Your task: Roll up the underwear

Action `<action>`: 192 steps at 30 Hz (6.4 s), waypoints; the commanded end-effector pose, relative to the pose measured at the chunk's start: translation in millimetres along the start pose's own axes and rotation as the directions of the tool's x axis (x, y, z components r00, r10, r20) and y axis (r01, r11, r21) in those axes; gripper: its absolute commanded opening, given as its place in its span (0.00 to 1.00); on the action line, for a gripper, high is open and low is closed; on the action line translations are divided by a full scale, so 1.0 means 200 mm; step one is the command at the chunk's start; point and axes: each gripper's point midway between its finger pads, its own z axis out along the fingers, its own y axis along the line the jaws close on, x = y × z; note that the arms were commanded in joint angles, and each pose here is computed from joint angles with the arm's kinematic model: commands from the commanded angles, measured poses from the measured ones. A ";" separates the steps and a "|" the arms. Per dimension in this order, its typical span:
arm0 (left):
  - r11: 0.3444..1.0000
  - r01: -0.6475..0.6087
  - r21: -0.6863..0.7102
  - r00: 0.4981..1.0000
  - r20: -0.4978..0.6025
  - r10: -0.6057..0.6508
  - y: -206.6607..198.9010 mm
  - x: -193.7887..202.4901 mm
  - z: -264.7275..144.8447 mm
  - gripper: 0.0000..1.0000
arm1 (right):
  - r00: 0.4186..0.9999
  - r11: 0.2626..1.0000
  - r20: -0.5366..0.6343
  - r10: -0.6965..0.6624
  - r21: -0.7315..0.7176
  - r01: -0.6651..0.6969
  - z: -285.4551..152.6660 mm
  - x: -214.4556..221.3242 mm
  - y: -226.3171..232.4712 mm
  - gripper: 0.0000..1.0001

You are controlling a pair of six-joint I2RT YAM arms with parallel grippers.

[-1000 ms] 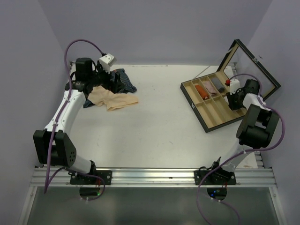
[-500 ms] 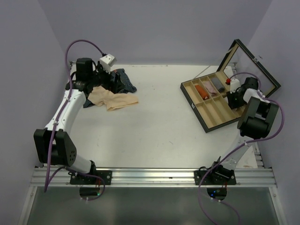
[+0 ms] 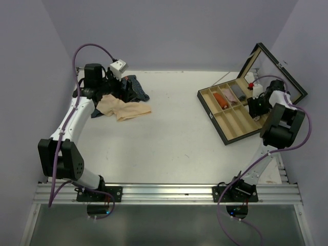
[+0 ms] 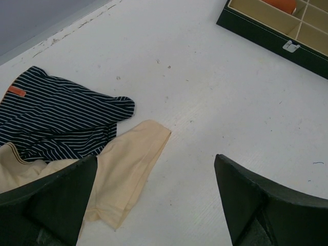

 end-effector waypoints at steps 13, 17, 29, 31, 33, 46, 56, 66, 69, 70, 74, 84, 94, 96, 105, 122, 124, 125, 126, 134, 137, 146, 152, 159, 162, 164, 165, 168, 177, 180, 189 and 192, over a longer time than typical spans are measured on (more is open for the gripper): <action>0.999 -0.030 0.031 0.999 0.041 0.029 -0.01 -0.10 0.00 1.00 | 0.998 0.997 0.049 -0.028 0.074 0.024 -0.17 -0.14 -0.11 0.53; 0.999 -0.030 0.030 0.999 0.040 0.029 -0.01 -0.10 0.00 1.00 | 0.998 0.997 0.045 -0.041 0.071 0.037 -0.18 -0.12 -0.09 0.57; 1.000 -0.014 0.027 1.000 0.027 0.014 0.00 -0.07 0.01 1.00 | 0.975 0.985 0.219 -0.025 0.174 -0.014 -0.46 -0.33 -0.12 0.56; 1.000 -0.005 0.031 1.000 0.018 0.005 0.00 -0.06 0.03 1.00 | 0.965 0.987 0.261 -0.021 0.161 -0.022 -0.51 -0.38 -0.10 0.41; 0.999 0.001 0.036 1.000 0.009 -0.001 0.00 -0.05 0.03 1.00 | 0.961 0.991 0.276 -0.023 0.131 -0.014 -0.54 -0.40 -0.06 0.34; 0.983 0.050 -0.179 0.972 -0.216 -0.088 0.43 0.21 0.05 0.75 | 0.949 0.997 0.312 -0.051 0.077 0.029 -0.64 -0.46 0.24 0.31; 0.988 -0.044 -0.149 0.880 -0.474 -0.032 0.67 0.66 0.13 0.64 | 0.923 0.990 0.368 -0.109 0.119 0.070 -0.74 -0.60 0.54 0.41; 0.994 0.006 -0.111 0.891 -0.451 -0.056 0.58 0.67 0.13 0.65 | 0.961 0.984 0.237 -0.140 0.138 0.109 -0.57 -0.38 0.47 0.36; 0.995 0.006 -0.100 0.899 -0.436 -0.050 0.52 0.68 0.10 0.65 | 0.946 0.985 0.274 -0.172 0.079 0.157 -0.64 -0.38 0.56 0.35; 0.996 0.007 -0.086 0.900 -0.434 -0.044 0.50 0.69 0.09 0.65 | 0.936 0.982 0.299 -0.184 0.019 0.188 -0.63 -0.39 0.66 0.36; 0.996 0.028 -0.087 0.907 -0.418 -0.062 0.45 0.71 0.07 0.68 | 0.951 0.977 0.264 -0.160 -0.094 0.190 -0.59 -0.32 0.88 0.36; 0.995 0.062 -0.076 0.897 -0.434 -0.089 0.38 0.77 0.03 0.71 | 0.967 0.980 0.189 -0.172 -0.072 0.188 -0.46 -0.19 0.90 0.39; 0.994 0.086 -0.074 0.890 -0.442 -0.110 0.39 0.84 0.08 0.70 | 0.969 0.987 0.185 -0.162 0.034 0.159 -0.43 -0.35 0.40 0.39; 0.993 0.095 -0.076 0.891 -0.438 -0.118 0.39 0.84 0.09 0.70 | 0.974 0.987 0.156 -0.164 0.022 0.162 -0.39 -0.36 0.35 0.39; 0.992 0.107 -0.073 0.891 -0.435 -0.128 0.39 0.85 0.10 0.70 | 0.957 0.988 0.251 -0.147 0.001 0.152 -0.50 -0.61 0.33 0.42; 0.988 0.135 -0.072 0.896 -0.418 -0.153 0.36 0.84 0.10 0.74 | 0.988 0.984 0.146 -0.048 -0.165 0.072 -0.34 -0.33 1.21 0.53; 0.988 0.137 -0.073 0.895 -0.418 -0.155 0.36 0.84 0.10 0.74 | 0.992 0.986 0.118 -0.041 -0.155 0.059 -0.29 -0.28 1.20 0.53; 0.988 0.135 -0.073 0.895 -0.418 -0.153 0.35 0.84 0.10 0.74 | 0.994 0.991 0.103 -0.032 -0.126 0.045 -0.27 -0.26 1.18 0.53; 0.988 0.134 -0.074 0.895 -0.420 -0.152 0.36 0.85 0.09 0.74 | 0.996 0.993 0.089 -0.028 -0.109 0.037 -0.26 -0.23 1.17 0.53; 0.988 0.131 -0.082 0.891 -0.426 -0.154 0.36 0.85 0.09 0.74 | 0.999 0.999 0.033 -0.026 -0.033 0.027 -0.16 -0.15 1.10 0.53; 0.988 0.129 -0.084 0.892 -0.425 -0.152 0.37 0.85 0.09 0.74 | 0.999 0.999 0.001 -0.033 -0.026 0.033 -0.09 -0.12 1.08 0.54; 0.988 0.127 -0.089 0.893 -0.423 -0.153 0.36 0.84 0.08 0.75 | 0.999 0.996 -0.053 0.007 -0.084 -0.011 0.05 -0.12 1.03 0.22; 0.987 0.130 -0.092 0.892 -0.425 -0.157 0.36 0.85 0.08 0.75 | 1.000 0.999 -0.017 0.006 -0.052 -0.007 0.05 -0.23 0.87 0.00; 0.987 0.134 -0.092 0.891 -0.424 -0.160 0.38 0.84 0.10 0.75 | 1.000 1.000 0.000 0.017 -0.001 -0.017 0.07 -0.32 0.65 0.00; 0.987 0.132 -0.092 0.891 -0.425 -0.159 0.38 0.84 0.10 0.75 | 1.000 0.999 -0.007 0.025 0.029 -0.024 0.11 -0.33 0.59 0.00; 0.987 0.130 -0.093 0.893 -0.423 -0.157 0.39 0.83 0.10 0.75 | 0.999 0.999 -0.020 0.042 0.035 -0.042 0.15 -0.32 0.56 0.00; 0.987 0.129 -0.092 0.892 -0.424 -0.156 0.39 0.83 0.10 0.75 | 0.998 0.998 -0.016 0.055 0.041 -0.054 0.15 -0.33 0.53 0.00; 0.988 0.124 -0.092 0.892 -0.425 -0.152 0.39 0.83 0.10 0.76 | 0.999 0.998 -0.015 0.047 0.047 -0.046 0.18 -0.34 0.50 0.00; 0.999 0.032 -0.040 0.899 -0.436 -0.046 0.42 0.81 0.10 0.77 | 0.996 0.993 0.022 -0.091 0.078 0.089 0.08 -0.48 0.40 0.17; 1.000 0.002 -0.031 0.905 -0.426 -0.015 0.45 0.78 0.12 0.75 | 0.992 0.989 0.032 -0.126 0.080 0.123 0.00 -0.50 0.40 0.31; 0.998 -0.040 -0.045 0.860 -0.511 0.011 0.45 0.92 0.26 0.68 | 0.980 0.991 0.152 -0.125 0.065 0.116 -0.32 -0.63 0.46 0.55; 0.999 -0.039 -0.035 0.842 -0.539 0.014 0.42 0.98 0.29 0.57 | 0.974 0.993 0.195 -0.117 0.038 0.112 -0.44 -0.66 0.52 0.57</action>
